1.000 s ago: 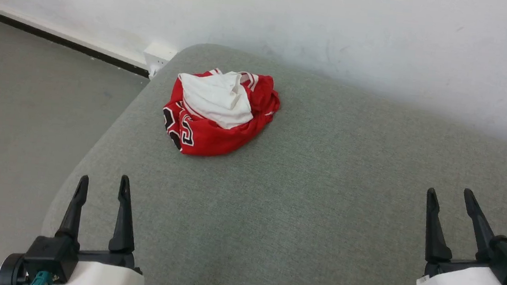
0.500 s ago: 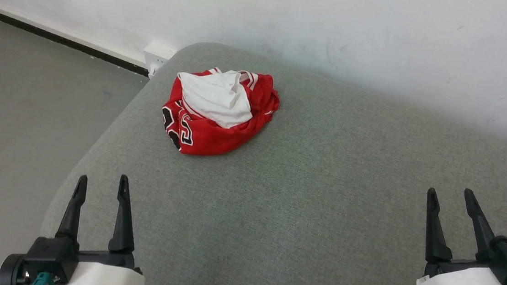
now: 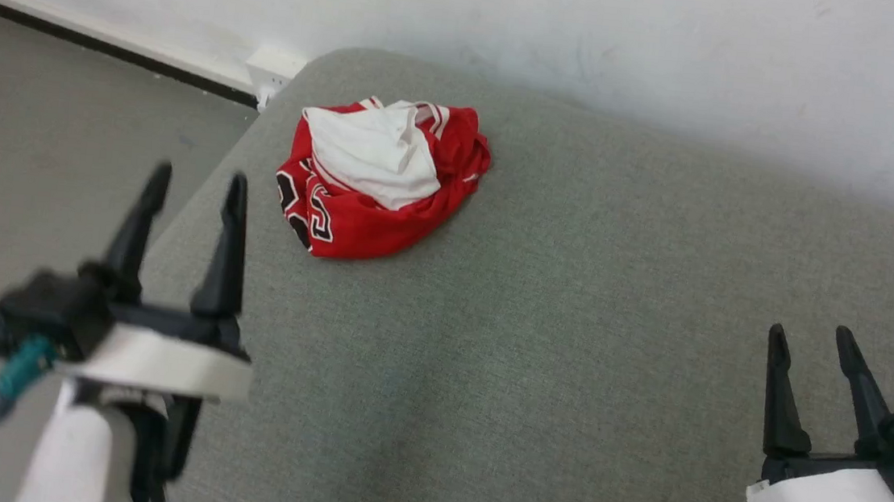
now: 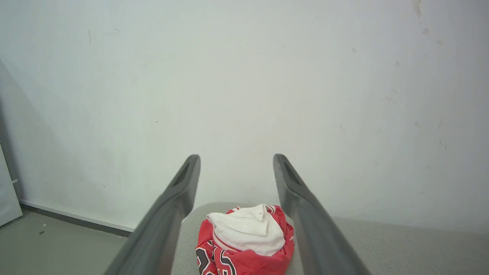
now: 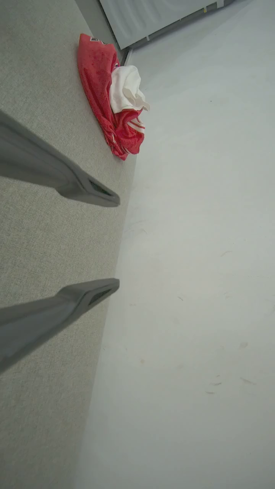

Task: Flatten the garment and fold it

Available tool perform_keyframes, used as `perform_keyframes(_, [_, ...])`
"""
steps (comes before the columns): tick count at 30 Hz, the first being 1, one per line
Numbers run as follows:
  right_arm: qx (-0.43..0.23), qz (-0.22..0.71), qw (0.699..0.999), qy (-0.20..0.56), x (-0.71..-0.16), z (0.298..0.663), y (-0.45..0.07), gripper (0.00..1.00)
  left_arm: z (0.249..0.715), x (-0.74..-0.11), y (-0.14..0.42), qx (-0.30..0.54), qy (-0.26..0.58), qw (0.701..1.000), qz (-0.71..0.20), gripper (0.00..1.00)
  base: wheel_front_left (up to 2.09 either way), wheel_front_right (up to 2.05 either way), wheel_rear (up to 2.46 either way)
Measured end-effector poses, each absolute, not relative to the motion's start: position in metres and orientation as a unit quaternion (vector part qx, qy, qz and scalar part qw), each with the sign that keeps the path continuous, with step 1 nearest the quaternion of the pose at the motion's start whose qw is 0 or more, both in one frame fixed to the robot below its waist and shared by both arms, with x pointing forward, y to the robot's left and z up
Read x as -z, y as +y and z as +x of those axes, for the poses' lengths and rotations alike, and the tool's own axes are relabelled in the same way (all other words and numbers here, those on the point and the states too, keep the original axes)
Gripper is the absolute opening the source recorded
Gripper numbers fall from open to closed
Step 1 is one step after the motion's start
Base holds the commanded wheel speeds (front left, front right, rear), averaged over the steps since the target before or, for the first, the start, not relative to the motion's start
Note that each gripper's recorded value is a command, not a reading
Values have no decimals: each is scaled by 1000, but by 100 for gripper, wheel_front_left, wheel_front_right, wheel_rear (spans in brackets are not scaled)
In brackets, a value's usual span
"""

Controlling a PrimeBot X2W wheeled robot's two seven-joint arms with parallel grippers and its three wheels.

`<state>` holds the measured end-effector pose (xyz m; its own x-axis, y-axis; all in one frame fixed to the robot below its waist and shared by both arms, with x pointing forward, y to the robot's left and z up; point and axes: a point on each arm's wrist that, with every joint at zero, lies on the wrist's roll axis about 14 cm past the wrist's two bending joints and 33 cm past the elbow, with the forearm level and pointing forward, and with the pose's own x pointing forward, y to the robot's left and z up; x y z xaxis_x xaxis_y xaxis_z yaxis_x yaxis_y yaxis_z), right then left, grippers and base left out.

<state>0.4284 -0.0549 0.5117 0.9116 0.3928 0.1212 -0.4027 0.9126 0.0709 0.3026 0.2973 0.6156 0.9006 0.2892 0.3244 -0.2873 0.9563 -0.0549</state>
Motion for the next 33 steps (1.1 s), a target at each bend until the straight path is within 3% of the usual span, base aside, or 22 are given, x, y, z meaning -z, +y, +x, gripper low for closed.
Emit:
perform_keyframes(8, [-202, 30, 978, -41, -495, 442, -55, 100, 371, -672, 316, -112, -146, 979, 92, 100, 0, 0, 0])
perform_keyframes(13, [-203, 22, 978, -50, -493, 456, -52, 100, 418, -678, 328, -103, -107, 985, 86, 100, 0, 0, 0])
perform_keyframes(25, [-196, 3, 979, -56, -477, 478, -57, 100, 497, -561, 326, -44, 145, 986, 65, 100, 0, 0, 0])
perform_keyframes(33, [-178, -14, 983, -38, -454, 483, -73, 100, 506, -477, 327, -19, 317, 948, 15, 100, 0, 0, 0])
